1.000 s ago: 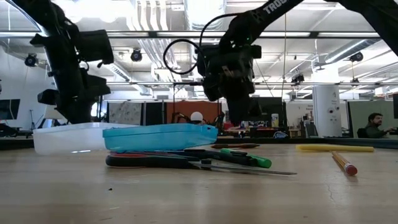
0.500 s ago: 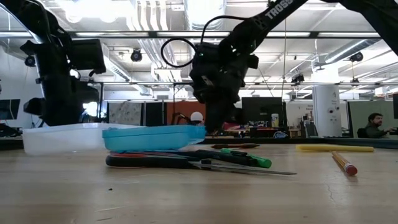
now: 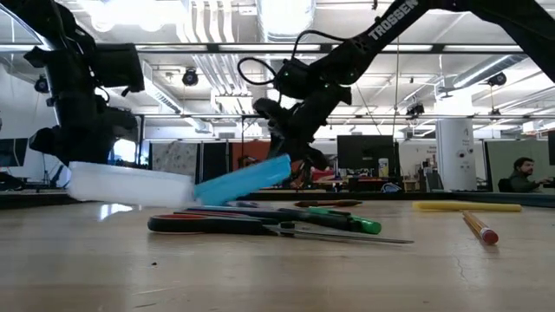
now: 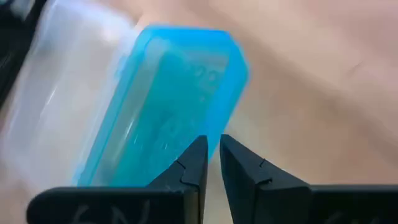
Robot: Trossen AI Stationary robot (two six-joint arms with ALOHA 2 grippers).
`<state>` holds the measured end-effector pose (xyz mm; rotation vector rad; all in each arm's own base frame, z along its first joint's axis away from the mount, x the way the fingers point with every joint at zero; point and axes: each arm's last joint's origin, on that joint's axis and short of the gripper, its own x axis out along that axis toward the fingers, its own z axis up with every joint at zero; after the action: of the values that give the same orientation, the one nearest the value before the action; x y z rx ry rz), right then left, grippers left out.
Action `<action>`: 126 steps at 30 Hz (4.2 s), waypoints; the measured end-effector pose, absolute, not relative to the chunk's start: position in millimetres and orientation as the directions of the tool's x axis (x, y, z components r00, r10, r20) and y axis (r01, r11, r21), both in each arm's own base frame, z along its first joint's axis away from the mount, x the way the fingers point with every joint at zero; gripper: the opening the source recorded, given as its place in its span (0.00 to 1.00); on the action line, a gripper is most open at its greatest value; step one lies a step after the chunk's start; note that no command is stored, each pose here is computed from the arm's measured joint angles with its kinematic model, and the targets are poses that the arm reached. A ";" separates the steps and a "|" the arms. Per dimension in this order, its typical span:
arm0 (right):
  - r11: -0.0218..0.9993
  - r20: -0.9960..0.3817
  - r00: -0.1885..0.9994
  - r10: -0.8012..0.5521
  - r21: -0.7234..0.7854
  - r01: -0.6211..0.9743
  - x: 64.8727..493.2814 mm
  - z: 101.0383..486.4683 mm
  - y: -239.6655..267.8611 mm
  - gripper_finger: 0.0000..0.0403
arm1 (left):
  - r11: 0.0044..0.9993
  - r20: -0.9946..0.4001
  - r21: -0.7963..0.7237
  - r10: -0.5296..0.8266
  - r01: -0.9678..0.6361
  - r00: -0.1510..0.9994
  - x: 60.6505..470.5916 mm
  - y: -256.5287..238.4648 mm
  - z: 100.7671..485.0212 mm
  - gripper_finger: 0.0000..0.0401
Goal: Pick & place school supplies into a supply box
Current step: Prepare the blue supply box
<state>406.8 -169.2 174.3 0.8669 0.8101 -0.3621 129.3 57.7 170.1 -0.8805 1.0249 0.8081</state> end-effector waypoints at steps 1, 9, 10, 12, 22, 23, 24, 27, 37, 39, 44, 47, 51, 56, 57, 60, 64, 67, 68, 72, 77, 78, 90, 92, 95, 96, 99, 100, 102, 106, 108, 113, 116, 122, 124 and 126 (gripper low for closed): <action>0.606 -0.758 0.653 -0.006 0.516 0.605 407.9 174.5 -174.9 0.09 | 0.418 -0.935 -0.235 0.149 -0.877 0.322 129.5 57.6 171.0 0.19; 0.612 -0.703 0.686 -0.188 0.462 0.642 414.7 204.5 -203.7 0.09 | 0.386 -0.919 -0.292 0.141 -0.875 0.369 127.3 55.4 176.2 0.19; 0.627 -0.692 0.692 -0.205 0.450 0.636 414.5 210.4 -205.4 0.09 | 0.384 -0.917 -0.300 0.137 -0.873 0.376 127.1 55.1 176.7 0.19; 0.665 -0.676 0.705 -0.215 0.428 0.613 413.8 220.6 -205.7 0.09 | 0.385 -0.913 -0.321 0.116 -0.865 0.390 126.8 53.9 177.6 0.19; 0.724 -0.831 0.542 -0.129 0.294 0.623 382.3 230.8 -187.3 0.10 | 0.520 -0.807 -0.405 0.183 -0.752 0.561 144.3 56.4 211.2 0.19; 0.727 -0.839 0.531 -0.122 0.288 0.623 379.7 229.8 -185.4 0.09 | 0.544 -0.786 -0.402 0.208 -0.736 0.583 147.7 58.1 216.1 0.19; 0.727 -0.847 0.519 -0.114 0.285 0.625 377.6 227.6 -183.0 0.10 | 0.564 -0.769 -0.389 0.236 -0.728 0.594 150.8 60.1 219.4 0.19; 0.720 -0.863 0.496 -0.094 0.285 0.633 372.2 219.6 -175.7 0.10 | 0.593 -0.761 -0.328 0.296 -0.736 0.578 158.6 68.4 218.8 0.19; 0.694 -0.886 0.461 -0.051 0.301 0.655 360.7 206.0 -147.5 0.09 | 0.635 -0.896 -0.158 0.230 -0.756 0.381 178.0 87.9 176.3 0.19; 0.689 -0.888 0.457 -0.048 0.302 0.659 358.7 204.6 -144.8 0.10 | 0.632 -0.910 -0.143 0.219 -0.762 0.352 180.9 89.4 170.3 0.19; 0.692 -0.897 0.440 -0.037 0.295 0.659 357.9 199.3 -138.2 0.10 | 0.570 -0.953 -0.124 0.159 -0.812 0.257 176.6 86.4 160.6 0.19; 0.688 -0.904 0.427 -0.023 0.296 0.663 356.5 195.0 -134.3 0.10 | 0.538 -0.968 -0.122 0.120 -0.834 0.219 170.2 79.6 162.1 0.19; 0.684 -0.911 0.412 -0.011 0.294 0.667 352.3 189.7 -132.0 0.10 | 0.507 -0.971 -0.134 0.105 -0.852 0.215 162.3 68.5 170.2 0.19; 0.680 -0.911 0.411 0.043 0.328 0.655 347.5 187.1 -128.0 0.10 | 0.430 -0.965 -0.211 0.051 -0.878 0.257 155.0 47.8 180.1 0.19; 0.681 -0.906 0.418 0.062 0.345 0.646 347.8 187.6 -126.8 0.10 | 0.425 -0.959 -0.231 0.050 -0.875 0.277 155.2 43.4 182.7 0.19; 0.682 -0.892 0.438 0.112 0.389 0.619 349.6 188.4 -123.4 0.10 | 0.418 -0.951 -0.261 0.045 -0.870 0.307 155.6 31.4 187.0 0.19; 0.690 -0.877 0.459 0.140 0.419 0.590 354.2 188.7 -116.2 0.10 | 0.422 -0.947 -0.260 0.063 -0.869 0.314 157.2 21.2 187.9 0.19; 0.690 -0.855 0.488 0.176 0.461 0.558 358.4 186.6 -112.4 0.10 | 0.417 -0.937 -0.253 0.118 -0.873 0.328 159.9 19.1 188.4 0.19; 0.691 -0.851 0.494 0.179 0.466 0.552 359.4 186.1 -111.3 0.10 | 0.416 -0.929 -0.259 0.141 -0.872 0.343 161.7 19.7 189.1 0.19; 0.692 -0.822 0.546 0.161 0.488 0.532 363.1 185.3 -113.2 0.10 | 0.421 -0.904 -0.251 0.219 -0.872 0.366 167.0 22.6 189.3 0.19; 0.672 -0.826 0.544 0.147 0.487 0.558 358.4 175.5 -115.1 0.10 | 0.438 -0.893 -0.223 0.267 -0.871 0.363 174.0 25.6 184.2 0.19; 0.671 -0.831 0.536 0.149 0.483 0.563 356.6 172.5 -114.5 0.10 | 0.437 -0.890 -0.235 0.262 -0.868 0.373 175.9 26.0 183.7 0.19; 0.637 -0.849 0.502 0.162 0.479 0.604 348.0 157.1 -110.0 0.10 | 0.520 -0.863 -0.161 0.338 -0.839 0.375 186.0 35.4 189.9 0.19; 0.640 -0.847 0.506 0.162 0.481 0.599 349.3 158.3 -108.9 0.10 | 0.524 -0.888 -0.138 0.310 -0.840 0.339 184.4 37.1 178.9 0.19; 0.647 -0.829 0.538 0.154 0.496 0.579 353.9 161.4 -108.1 0.10 | 0.534 -0.914 -0.146 0.249 -0.833 0.320 183.6 35.8 163.2 0.19; 0.649 -0.823 0.547 0.152 0.500 0.573 354.9 162.0 -107.9 0.10 | 0.536 -0.924 -0.146 0.227 -0.831 0.308 183.1 35.1 158.9 0.19; 0.655 -0.811 0.567 0.144 0.507 0.560 357.5 162.9 -106.5 0.10 | 0.534 -0.942 -0.171 0.158 -0.828 0.296 182.9 32.5 151.9 0.19; 0.656 -0.809 0.571 0.140 0.507 0.559 357.9 163.0 -106.7 0.10 | 0.530 -0.945 -0.183 0.137 -0.828 0.297 183.0 31.5 151.1 0.19; 0.656 -0.808 0.573 0.137 0.507 0.558 357.6 162.1 -106.7 0.10 | 0.527 -0.948 -0.198 0.111 -0.826 0.298 182.7 28.9 149.7 0.19; 0.660 -0.800 0.587 0.125 0.509 0.553 357.3 160.1 -107.9 0.10 | 0.496 -0.949 -0.252 0.043 -0.831 0.313 183.2 21.3 148.2 0.19; 0.663 -0.788 0.606 0.112 0.514 0.545 357.9 159.2 -109.0 0.10 | 0.486 -0.939 -0.296 0.008 -0.822 0.343 186.3 15.7 149.1 0.19; 0.670 -0.759 0.644 0.098 0.529 0.521 361.2 160.7 -111.1 0.10 | 0.445 -0.914 -0.381 -0.052 -0.810 0.401 192.6 -6.0 151.5 0.19; 0.670 -0.758 0.644 0.098 0.529 0.520 361.2 160.7 -111.1 0.10 | 0.402 -0.905 -0.408 -0.056 -0.820 0.423 194.2 -19.9 152.3 0.19; 0.668 -0.768 0.632 0.103 0.524 0.529 357.9 155.8 -109.9 0.10 | 0.312 -0.877 -0.455 0.008 -0.834 0.481 194.8 -34.1 150.5 0.19; 0.667 -0.771 0.628 0.104 0.523 0.532 356.4 153.6 -109.5 0.10 | 0.294 -0.871 -0.463 0.021 -0.836 0.490 193.3 -33.7 146.8 0.19; 0.665 -0.779 0.619 0.102 0.516 0.540 354.6 151.0 -109.0 0.10 | 0.290 -0.866 -0.467 0.042 -0.835 0.499 192.2 -32.3 142.2 0.19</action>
<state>354.6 -109.0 151.0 0.8249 0.8867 -0.2873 192.2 -32.3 142.2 -1.1294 0.8706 0.6961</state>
